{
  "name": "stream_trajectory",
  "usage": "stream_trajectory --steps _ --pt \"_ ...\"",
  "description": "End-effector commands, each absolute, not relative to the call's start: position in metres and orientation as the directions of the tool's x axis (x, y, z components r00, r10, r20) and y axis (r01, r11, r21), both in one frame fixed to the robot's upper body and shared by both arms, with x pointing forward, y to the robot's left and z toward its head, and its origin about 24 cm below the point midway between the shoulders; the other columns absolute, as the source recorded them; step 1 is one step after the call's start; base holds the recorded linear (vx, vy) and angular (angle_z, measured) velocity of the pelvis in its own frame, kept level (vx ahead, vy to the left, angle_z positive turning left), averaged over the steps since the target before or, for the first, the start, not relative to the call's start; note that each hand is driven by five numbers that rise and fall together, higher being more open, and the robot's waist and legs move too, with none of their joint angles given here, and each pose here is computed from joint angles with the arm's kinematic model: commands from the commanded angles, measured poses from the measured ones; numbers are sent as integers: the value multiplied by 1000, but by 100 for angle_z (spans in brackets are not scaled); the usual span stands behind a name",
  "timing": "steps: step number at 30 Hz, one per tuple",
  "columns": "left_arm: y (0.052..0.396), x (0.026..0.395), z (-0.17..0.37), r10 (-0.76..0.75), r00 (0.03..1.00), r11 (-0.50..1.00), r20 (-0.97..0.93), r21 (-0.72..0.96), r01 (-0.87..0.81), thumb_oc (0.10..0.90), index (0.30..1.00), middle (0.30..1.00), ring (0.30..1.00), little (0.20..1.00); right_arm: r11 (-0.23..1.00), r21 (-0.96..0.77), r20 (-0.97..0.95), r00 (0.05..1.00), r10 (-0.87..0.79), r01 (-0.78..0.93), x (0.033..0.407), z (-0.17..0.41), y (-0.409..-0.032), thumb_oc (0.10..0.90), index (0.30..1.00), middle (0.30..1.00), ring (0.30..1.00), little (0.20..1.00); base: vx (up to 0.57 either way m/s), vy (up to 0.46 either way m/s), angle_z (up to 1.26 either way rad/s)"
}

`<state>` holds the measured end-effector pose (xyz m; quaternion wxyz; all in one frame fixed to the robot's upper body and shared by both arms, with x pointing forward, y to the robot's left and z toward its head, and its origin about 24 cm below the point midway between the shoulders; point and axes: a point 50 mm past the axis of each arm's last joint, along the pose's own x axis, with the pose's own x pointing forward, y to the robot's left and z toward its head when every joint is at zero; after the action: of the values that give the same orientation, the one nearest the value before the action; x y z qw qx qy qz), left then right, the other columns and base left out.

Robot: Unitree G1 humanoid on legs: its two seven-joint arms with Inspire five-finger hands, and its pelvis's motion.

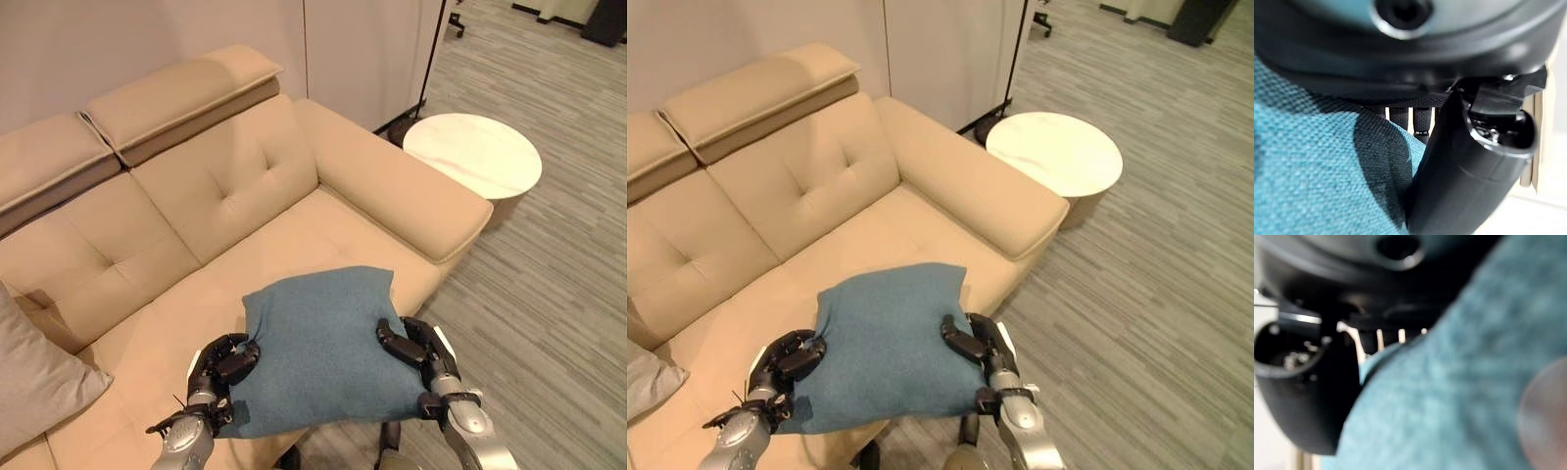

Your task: Pick up all the scattered cushions and arrange them neatly on the sofa.

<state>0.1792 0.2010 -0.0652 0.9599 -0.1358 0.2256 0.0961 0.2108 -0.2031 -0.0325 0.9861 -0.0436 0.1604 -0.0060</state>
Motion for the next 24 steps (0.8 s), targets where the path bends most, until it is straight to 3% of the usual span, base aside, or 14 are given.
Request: stream_trajectory --steps 1,11,24 --pt "160 235 2 -69 995 937 -71 -346 41 400 300 300 300 300 996 -36 120 989 87 -83 251 48 -180 400 300 300 300 300 76 -351 17" --pt "156 232 -4 -87 991 938 -103 -343 46 400 300 300 300 300 1000 -20 95 995 25 -23 246 44 -192 400 300 300 300 300 115 -158 40" --pt "182 224 -4 -38 992 962 -119 -273 4 400 300 300 300 300 994 2 83 991 105 -105 250 38 -168 400 300 300 300 300 172 74 -2"
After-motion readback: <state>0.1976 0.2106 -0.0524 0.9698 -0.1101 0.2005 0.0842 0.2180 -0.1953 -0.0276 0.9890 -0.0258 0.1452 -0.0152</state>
